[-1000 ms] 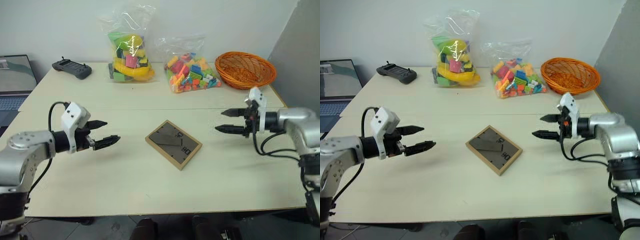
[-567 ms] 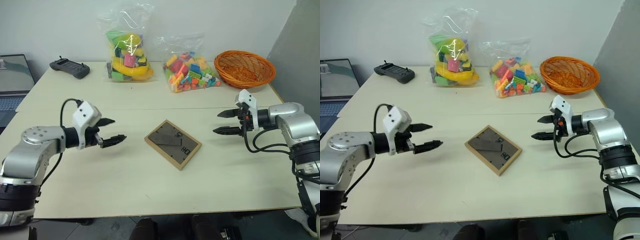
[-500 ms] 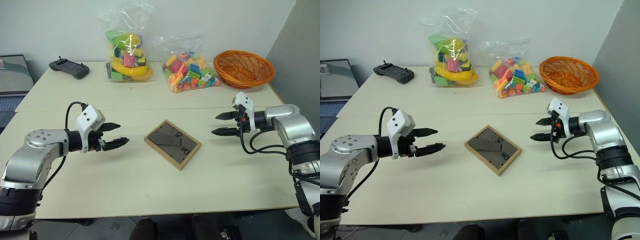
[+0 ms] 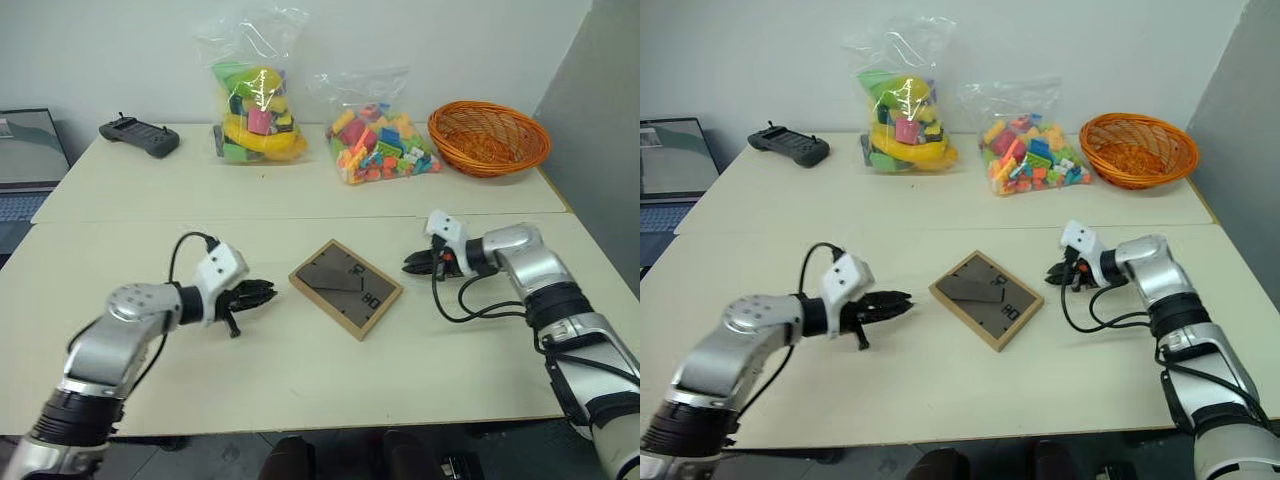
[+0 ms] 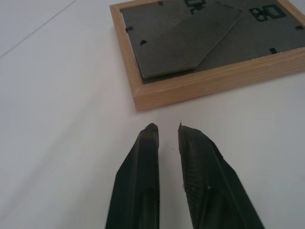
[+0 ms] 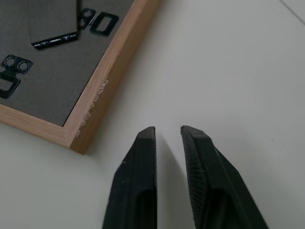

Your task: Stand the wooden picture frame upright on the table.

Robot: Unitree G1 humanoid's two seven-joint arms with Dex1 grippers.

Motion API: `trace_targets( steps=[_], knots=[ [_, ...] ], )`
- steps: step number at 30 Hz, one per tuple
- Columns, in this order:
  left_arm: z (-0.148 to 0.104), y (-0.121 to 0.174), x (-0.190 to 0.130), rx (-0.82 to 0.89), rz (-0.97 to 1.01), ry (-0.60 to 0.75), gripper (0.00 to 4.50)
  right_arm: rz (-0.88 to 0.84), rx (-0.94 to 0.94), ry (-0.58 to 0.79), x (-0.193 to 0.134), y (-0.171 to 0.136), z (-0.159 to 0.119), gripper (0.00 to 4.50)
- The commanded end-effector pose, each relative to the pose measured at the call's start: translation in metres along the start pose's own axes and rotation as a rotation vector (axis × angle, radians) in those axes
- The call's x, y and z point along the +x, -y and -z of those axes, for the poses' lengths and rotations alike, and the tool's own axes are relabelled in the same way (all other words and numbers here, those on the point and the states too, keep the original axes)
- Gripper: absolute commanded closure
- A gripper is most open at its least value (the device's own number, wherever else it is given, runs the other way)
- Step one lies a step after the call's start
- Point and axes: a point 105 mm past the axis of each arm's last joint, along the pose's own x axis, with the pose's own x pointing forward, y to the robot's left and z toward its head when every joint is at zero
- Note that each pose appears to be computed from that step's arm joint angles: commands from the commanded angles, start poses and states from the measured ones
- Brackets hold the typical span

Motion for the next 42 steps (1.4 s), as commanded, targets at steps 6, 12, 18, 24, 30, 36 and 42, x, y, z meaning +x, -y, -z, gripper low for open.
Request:
trace_targets(
  steps=[6,12,18,24,30,36,42],
  knots=[
    [0.008,-0.003,0.031,0.058,-0.018,-0.036,4.46,-0.144,-0.113,0.005,0.015,-0.044,-0.005,4.47],
    [-0.003,-0.015,0.053,0.084,-0.014,-0.014,4.46,-0.199,-0.120,0.019,0.023,-0.072,-0.010,4.47],
    [-0.007,-0.016,0.059,0.123,0.026,-0.018,4.46,-0.202,-0.110,0.016,0.022,-0.078,-0.011,4.47],
    [0.006,-0.028,0.042,0.150,0.001,-0.091,4.46,-0.080,-0.119,-0.016,0.019,-0.055,-0.004,4.47],
    [-0.003,-0.044,-0.005,-0.250,0.049,-0.016,3.73,0.065,-0.140,0.020,0.020,-0.026,-0.017,4.50],
    [-0.007,-0.018,-0.026,-0.851,0.224,0.073,2.40,0.050,-0.148,0.024,0.024,-0.029,-0.018,4.50],
    [-0.005,0.015,-0.024,-1.086,0.353,0.062,1.31,0.021,-0.147,0.022,0.024,-0.035,-0.017,4.50]
  ],
)
